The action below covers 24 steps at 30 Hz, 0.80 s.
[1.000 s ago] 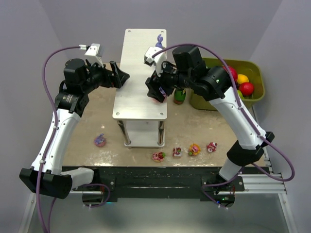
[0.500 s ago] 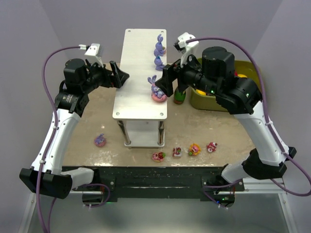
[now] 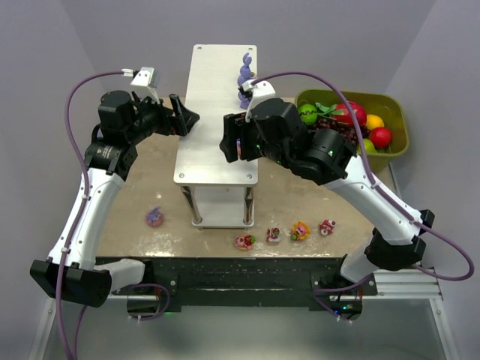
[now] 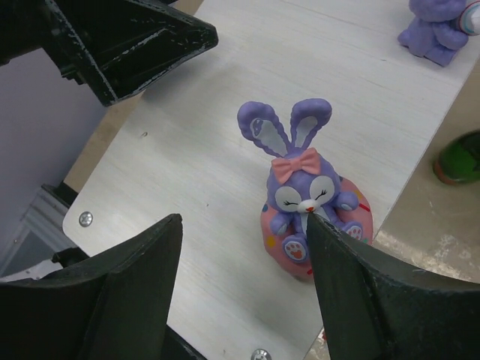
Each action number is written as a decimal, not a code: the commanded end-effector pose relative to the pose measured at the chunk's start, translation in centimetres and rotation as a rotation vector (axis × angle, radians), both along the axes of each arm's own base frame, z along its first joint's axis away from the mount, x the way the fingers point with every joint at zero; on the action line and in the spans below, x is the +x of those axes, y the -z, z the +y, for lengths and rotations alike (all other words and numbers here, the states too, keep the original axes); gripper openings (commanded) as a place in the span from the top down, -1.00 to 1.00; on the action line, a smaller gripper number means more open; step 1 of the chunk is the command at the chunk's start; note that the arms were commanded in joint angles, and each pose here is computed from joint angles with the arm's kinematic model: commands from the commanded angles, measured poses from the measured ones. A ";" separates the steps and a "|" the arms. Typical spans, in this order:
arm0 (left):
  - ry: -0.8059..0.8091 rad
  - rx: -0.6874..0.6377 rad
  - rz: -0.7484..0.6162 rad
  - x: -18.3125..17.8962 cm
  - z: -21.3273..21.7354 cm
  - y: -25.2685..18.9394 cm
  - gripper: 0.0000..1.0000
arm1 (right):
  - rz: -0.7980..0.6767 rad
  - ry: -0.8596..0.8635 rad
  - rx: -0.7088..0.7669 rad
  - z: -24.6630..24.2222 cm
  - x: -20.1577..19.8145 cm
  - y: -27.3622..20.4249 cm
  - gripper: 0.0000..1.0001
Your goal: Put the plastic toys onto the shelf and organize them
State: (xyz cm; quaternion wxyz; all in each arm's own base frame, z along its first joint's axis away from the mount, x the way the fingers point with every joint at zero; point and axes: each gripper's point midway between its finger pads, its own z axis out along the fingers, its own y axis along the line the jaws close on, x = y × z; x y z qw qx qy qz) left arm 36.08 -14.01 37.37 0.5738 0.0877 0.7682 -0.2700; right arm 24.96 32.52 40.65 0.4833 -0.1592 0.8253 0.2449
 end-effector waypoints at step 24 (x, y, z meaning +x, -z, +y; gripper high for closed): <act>-0.017 0.000 -0.047 0.0 0.5 -1.5 -0.99 | -0.101 0.152 -0.191 -2.2 2.9 2.7 -0.15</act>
